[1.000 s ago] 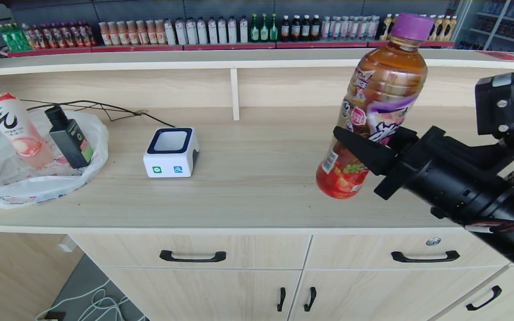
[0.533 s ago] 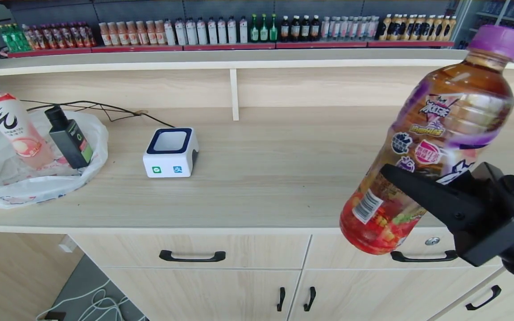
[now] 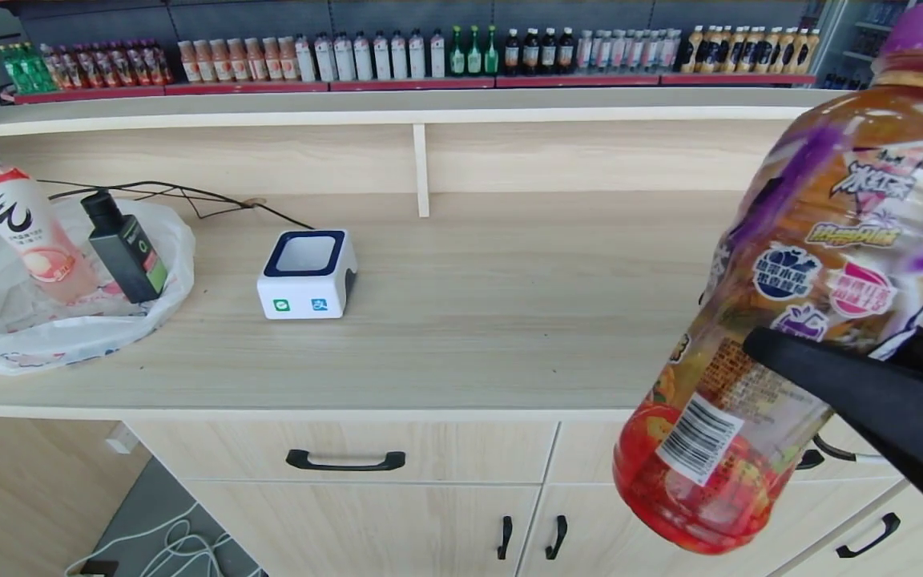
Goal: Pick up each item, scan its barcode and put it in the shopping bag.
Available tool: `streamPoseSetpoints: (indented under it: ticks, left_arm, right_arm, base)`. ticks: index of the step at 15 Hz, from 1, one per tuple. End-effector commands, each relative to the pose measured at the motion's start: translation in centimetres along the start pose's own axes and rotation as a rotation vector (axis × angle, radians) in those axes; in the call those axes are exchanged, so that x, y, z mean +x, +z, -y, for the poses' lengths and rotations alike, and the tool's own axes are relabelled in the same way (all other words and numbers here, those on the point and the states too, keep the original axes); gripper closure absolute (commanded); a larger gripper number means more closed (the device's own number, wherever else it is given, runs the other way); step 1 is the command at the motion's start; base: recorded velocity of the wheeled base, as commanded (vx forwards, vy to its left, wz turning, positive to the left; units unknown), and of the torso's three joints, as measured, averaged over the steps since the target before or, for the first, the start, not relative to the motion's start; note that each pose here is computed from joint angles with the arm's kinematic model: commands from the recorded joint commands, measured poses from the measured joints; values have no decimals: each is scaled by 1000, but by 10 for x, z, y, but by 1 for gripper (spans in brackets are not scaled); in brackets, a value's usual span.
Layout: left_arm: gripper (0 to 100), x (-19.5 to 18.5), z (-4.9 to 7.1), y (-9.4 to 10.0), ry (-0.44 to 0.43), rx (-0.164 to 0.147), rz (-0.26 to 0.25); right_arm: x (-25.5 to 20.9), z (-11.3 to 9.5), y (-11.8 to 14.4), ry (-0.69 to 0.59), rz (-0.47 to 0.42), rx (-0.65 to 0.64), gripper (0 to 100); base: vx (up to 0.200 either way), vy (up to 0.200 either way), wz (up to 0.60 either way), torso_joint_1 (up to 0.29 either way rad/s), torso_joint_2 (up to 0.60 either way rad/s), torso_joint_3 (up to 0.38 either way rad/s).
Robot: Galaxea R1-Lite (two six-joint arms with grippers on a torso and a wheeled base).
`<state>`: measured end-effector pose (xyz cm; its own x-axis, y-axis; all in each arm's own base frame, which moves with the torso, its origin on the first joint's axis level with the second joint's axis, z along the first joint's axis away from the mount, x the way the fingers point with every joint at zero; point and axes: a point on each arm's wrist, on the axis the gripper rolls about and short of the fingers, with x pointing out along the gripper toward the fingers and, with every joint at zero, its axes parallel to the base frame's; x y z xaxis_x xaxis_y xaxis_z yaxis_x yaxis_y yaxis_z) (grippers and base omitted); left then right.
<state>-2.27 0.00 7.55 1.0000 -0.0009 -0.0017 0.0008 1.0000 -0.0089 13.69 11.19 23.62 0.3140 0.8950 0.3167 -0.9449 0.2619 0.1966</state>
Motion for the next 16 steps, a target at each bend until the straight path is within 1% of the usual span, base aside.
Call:
streamPoseSetpoints:
  ticks: [1, 3, 4, 7, 10, 16]
  left_arm:
    - [0, 0, 0, 0, -1, 0, 0]
    - [0, 0, 0, 0, -1, 0, 0]
    - [0, 0, 0, 0, -1, 0, 0]
    - [0, 0, 0, 0, -1, 0, 0]
    - [0, 0, 0, 0, -1, 0, 0]
    - [0, 0, 0, 0, -1, 0, 0]
  right_arm:
    - [5, 1, 4, 32, -2, 22, 100]
    - [11, 2, 8, 56, 11, 37, 100]
    - [17, 0, 9, 89, 27, 45, 100]
    - [28, -2, -6, 154, 29, 78, 100]
    - [31, -3, -4, 169, 42, 72, 100]
    - [32, -7, -6, 191, 38, 81, 100]
  base:
    - [0, 0, 0, 0, 0, 0]
    - [0, 0, 0, 0, 0, 0]
    - [0, 0, 0, 0, 0, 0]
    - [0, 0, 0, 0, 0, 0]
    - [0, 0, 0, 0, 0, 0]
    - [0, 0, 0, 0, 0, 0]
